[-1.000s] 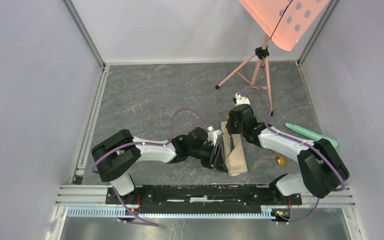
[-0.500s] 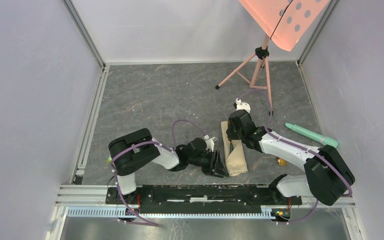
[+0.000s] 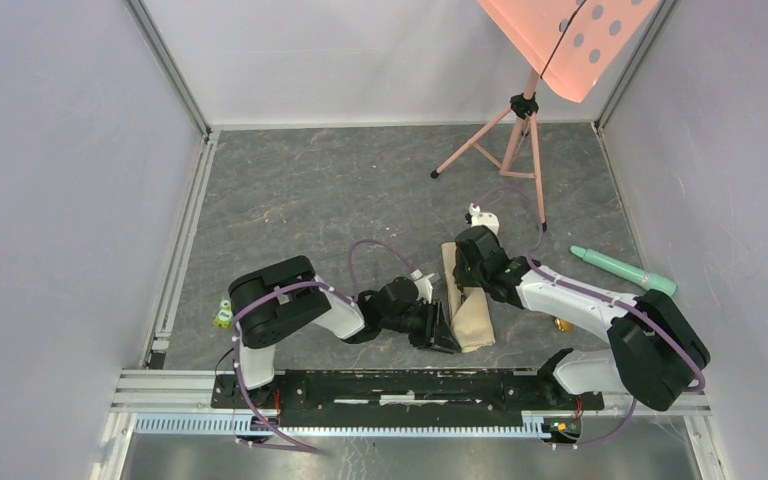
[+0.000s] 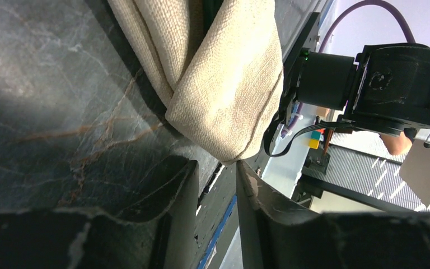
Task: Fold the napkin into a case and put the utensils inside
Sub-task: Insert the knife into the folded napkin.
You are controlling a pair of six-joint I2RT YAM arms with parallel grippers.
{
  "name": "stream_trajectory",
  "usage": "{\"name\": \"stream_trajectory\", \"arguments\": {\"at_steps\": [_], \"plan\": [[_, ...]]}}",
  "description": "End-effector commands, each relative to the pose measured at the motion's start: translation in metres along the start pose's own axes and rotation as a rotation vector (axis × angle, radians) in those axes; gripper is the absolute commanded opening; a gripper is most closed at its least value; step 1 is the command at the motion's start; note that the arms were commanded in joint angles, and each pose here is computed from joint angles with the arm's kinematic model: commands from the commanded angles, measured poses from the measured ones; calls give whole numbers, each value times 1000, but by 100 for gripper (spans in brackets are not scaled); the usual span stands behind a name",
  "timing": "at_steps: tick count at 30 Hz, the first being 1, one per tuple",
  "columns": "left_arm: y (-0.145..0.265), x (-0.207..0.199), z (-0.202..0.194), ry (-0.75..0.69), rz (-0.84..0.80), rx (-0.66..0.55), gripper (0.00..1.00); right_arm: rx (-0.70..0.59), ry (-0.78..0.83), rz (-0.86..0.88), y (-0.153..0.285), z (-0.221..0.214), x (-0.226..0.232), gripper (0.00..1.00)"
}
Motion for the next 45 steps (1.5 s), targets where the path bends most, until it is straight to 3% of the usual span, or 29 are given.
{"name": "stream_trajectory", "arguments": {"at_steps": [1, 20, 26, 34, 39, 45], "plan": [[-9, 9, 3, 29, 48, -34, 38, -17, -22, -1, 5, 0, 2, 3], [-4, 22, 0, -4, 112, -26, 28, 43, -11, 1, -4, -22, 0, 19], [-2, 21, 0, -18, 109, -21, 31, 37, 2, -4, -4, -18, 2, 29], [8, 17, 4, -59, 112, -35, 42, -33, 73, 18, 18, 22, 22, 51], [27, 2, 8, -110, 87, -56, 51, -159, 271, 87, 47, 60, 33, 56], [64, -23, 13, -213, 92, -56, 57, -210, 780, -41, 74, 79, -14, 60]]}}
Point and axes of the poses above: each gripper's point midway between its finger pads, its own y axis back along the fingers, its own x axis along the line the jaws close on, z = x × y, the point moved 3 cm from there along y, back along the fingers, and after that the axes turned 12 degrees about -y, right-handed, at the moved point
